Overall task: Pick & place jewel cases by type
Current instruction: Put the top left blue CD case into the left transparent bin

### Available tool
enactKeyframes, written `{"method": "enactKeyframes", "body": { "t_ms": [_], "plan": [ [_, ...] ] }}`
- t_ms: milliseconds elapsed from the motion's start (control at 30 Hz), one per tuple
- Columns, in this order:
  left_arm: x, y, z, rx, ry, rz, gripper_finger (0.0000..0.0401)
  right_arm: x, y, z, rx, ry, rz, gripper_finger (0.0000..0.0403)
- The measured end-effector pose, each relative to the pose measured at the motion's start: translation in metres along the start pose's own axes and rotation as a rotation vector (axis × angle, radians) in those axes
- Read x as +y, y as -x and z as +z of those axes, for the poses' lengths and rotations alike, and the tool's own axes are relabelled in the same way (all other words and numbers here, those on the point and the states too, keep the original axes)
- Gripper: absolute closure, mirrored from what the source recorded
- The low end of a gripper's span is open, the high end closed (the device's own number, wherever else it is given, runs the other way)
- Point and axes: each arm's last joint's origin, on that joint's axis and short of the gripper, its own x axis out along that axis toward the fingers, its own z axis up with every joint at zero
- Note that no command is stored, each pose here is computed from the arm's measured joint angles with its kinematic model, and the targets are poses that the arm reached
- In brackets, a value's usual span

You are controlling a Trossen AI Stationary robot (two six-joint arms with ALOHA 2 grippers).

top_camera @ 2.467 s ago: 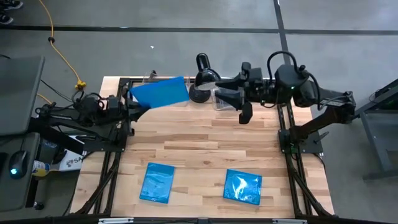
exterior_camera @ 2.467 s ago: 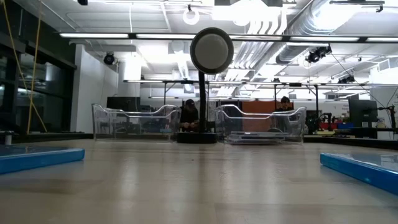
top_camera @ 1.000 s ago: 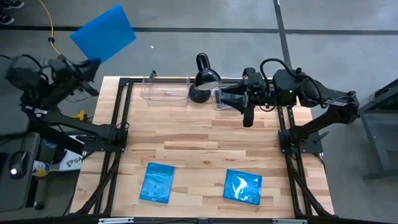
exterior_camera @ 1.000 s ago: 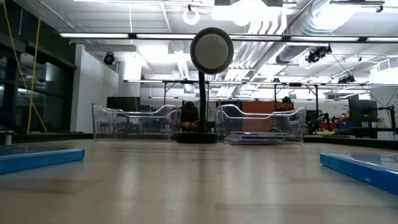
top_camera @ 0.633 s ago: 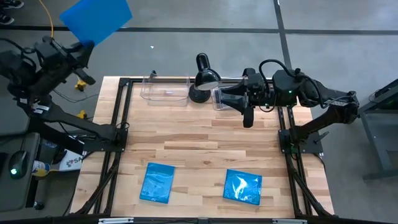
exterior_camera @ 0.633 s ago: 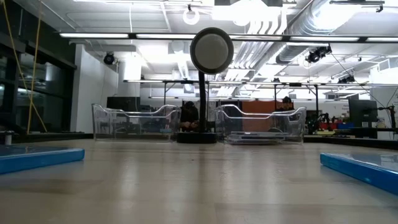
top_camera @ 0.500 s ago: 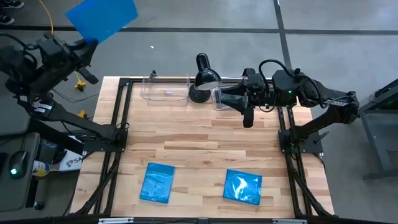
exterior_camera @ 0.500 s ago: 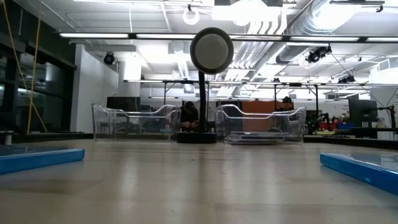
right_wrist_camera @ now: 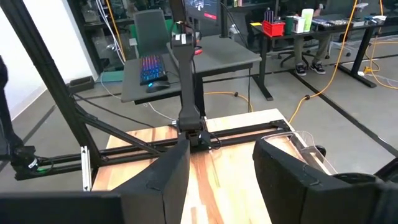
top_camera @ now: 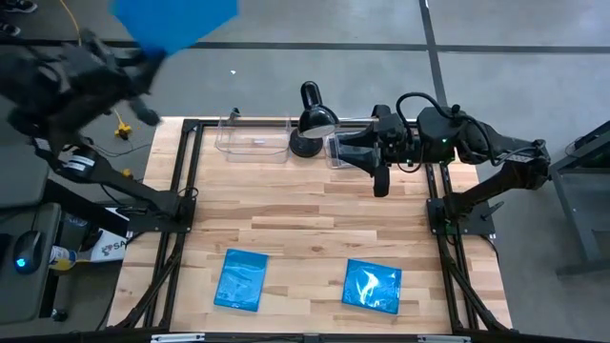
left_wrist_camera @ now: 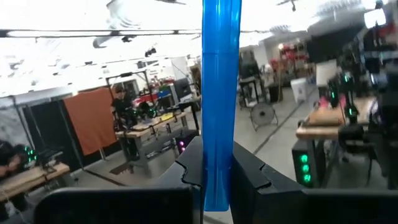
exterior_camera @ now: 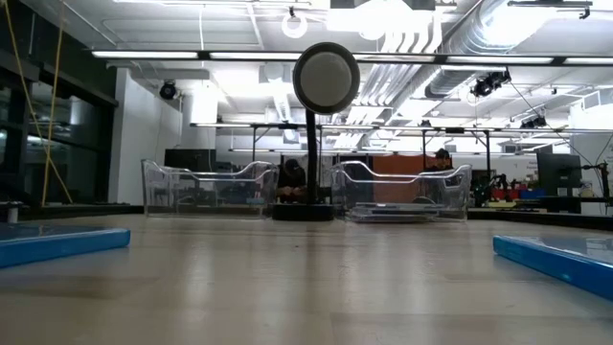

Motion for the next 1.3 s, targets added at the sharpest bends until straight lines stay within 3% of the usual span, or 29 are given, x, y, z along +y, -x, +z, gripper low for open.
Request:
{"method": "enactKeyframes", "body": {
  "t_ms": [133, 333, 433, 533, 667, 833, 1000, 1133, 1300],
  "plan": [
    [-0.015, -0.028, 0.005, 0.003, -0.039, 0.013, 0.0374, 0.001, 0.000, 0.000, 0.004, 0.000, 0.024, 0.0242],
    [-0.003, -0.088, -0.004, -0.039, 0.051, -0.071, 0.0374, 0.001, 0.000, -0.001, 0.013, -0.001, 0.049, 0.0242],
    [0.015, -0.127, -0.026, 0.013, 0.102, -0.136, 0.0374, 0.002, 0.000, -0.001, 0.016, -0.002, 0.067, 0.0242],
    [0.042, -0.170, -0.063, 0.121, 0.224, -0.227, 0.0374, 0.002, 0.000, -0.001, 0.022, -0.002, 0.068, 0.0242],
    [0.086, -0.201, -0.105, 0.226, 0.405, -0.326, 0.0374, 0.003, 0.000, -0.003, 0.032, -0.001, 0.069, 0.0242],
    [0.121, -0.218, -0.150, 0.380, 0.539, -0.305, 0.0374, 0.003, 0.000, -0.005, 0.062, -0.021, 0.060, 0.0242],
    [0.150, -0.207, -0.191, 0.618, 0.654, -0.204, 0.0374, 0.001, 0.000, -0.007, 0.078, -0.033, 0.029, 0.0242],
    [0.163, -0.193, -0.223, 0.861, 0.648, -0.101, 0.0374, 0.000, 0.000, -0.008, 0.077, -0.031, -0.013, 0.0242],
    [0.167, -0.178, -0.236, 1.018, 0.614, -0.061, 0.0374, -0.002, 0.000, -0.008, 0.066, -0.022, -0.073, 0.0242]
  ]
}}
